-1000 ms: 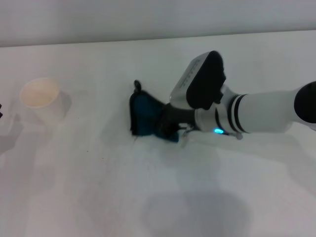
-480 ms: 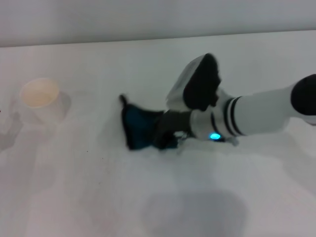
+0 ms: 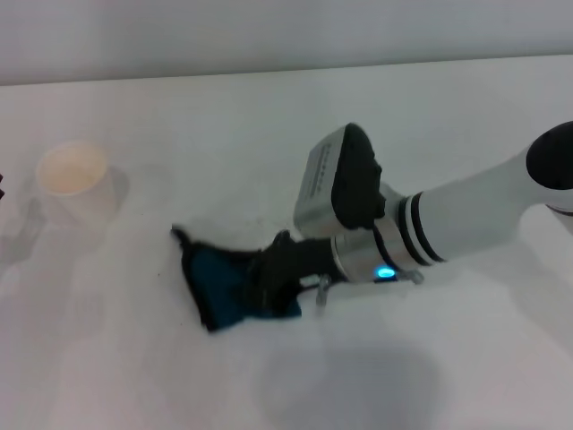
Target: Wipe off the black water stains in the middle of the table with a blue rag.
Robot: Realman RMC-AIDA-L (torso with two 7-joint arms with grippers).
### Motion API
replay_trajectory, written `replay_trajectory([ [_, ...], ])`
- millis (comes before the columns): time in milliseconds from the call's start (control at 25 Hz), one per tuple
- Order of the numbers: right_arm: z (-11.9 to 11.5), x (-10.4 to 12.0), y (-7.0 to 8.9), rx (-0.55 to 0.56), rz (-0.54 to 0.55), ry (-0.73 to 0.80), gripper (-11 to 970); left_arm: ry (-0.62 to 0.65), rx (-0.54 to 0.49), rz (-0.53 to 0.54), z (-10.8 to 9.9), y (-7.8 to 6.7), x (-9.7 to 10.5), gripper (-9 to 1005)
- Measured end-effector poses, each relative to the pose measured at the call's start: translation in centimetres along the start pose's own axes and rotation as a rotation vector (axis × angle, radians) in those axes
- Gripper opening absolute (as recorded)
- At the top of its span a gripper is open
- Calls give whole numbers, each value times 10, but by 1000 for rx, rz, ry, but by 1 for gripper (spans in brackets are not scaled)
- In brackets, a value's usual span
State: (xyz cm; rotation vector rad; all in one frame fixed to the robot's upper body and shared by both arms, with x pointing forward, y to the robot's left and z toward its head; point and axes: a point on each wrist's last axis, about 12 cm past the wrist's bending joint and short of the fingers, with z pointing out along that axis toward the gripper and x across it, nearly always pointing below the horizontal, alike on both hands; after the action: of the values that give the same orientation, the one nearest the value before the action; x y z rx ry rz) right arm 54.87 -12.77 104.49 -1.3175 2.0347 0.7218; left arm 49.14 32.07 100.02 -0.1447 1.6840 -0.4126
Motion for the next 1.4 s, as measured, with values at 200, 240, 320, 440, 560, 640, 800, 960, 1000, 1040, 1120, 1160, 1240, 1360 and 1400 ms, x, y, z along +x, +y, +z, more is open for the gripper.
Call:
replay_trajectory([
  [200, -11, 5, -29, 169, 68, -34, 95, 3, -2, 1, 0, 1, 0, 893],
  [240, -19, 8, -38, 204, 103, -50, 95, 2, -2, 1, 0, 1, 0, 893],
  [320, -36, 18, -52, 244, 168, -72, 95, -3, 0, 2, 0, 1, -1, 893],
  [440, -75, 48, -74, 312, 283, -88, 95, -2, 1, 1, 0, 1, -1, 892],
  [560, -90, 62, -77, 318, 318, -85, 95, -1, 1, 1, 0, 1, -1, 892],
  [640, -102, 72, -77, 324, 349, -91, 96, -1, 1, 1, 0, 1, -1, 892],
  [800, -120, 92, -77, 345, 413, -99, 96, -5, 4, 2, 1, 0, -2, 892],
  [960, -115, 93, -73, 337, 410, -87, 97, -6, 8, 3, 3, 0, -3, 892],
  [1000, -112, 92, -73, 335, 403, -78, 97, -5, 10, 3, 4, -1, -3, 892],
  [1040, -110, 91, -72, 331, 396, -70, 97, -5, 14, 4, 6, -2, -3, 892],
  [1120, -107, 89, -72, 328, 387, -65, 100, -3, 19, 5, 7, -3, -3, 893],
  [1160, -106, 87, -71, 327, 383, -71, 103, -4, 20, 4, 7, -4, -3, 893],
  [1240, -106, 83, -71, 336, 378, -99, 110, -5, 16, -4, 6, -3, -3, 893],
  [1360, -113, 78, -71, 357, 377, -164, 159, -6, 14, -11, 6, -2, -3, 893],
  [1400, -116, 76, -71, 364, 374, -188, 203, -6, 14, -16, 5, -2, -3, 893],
])
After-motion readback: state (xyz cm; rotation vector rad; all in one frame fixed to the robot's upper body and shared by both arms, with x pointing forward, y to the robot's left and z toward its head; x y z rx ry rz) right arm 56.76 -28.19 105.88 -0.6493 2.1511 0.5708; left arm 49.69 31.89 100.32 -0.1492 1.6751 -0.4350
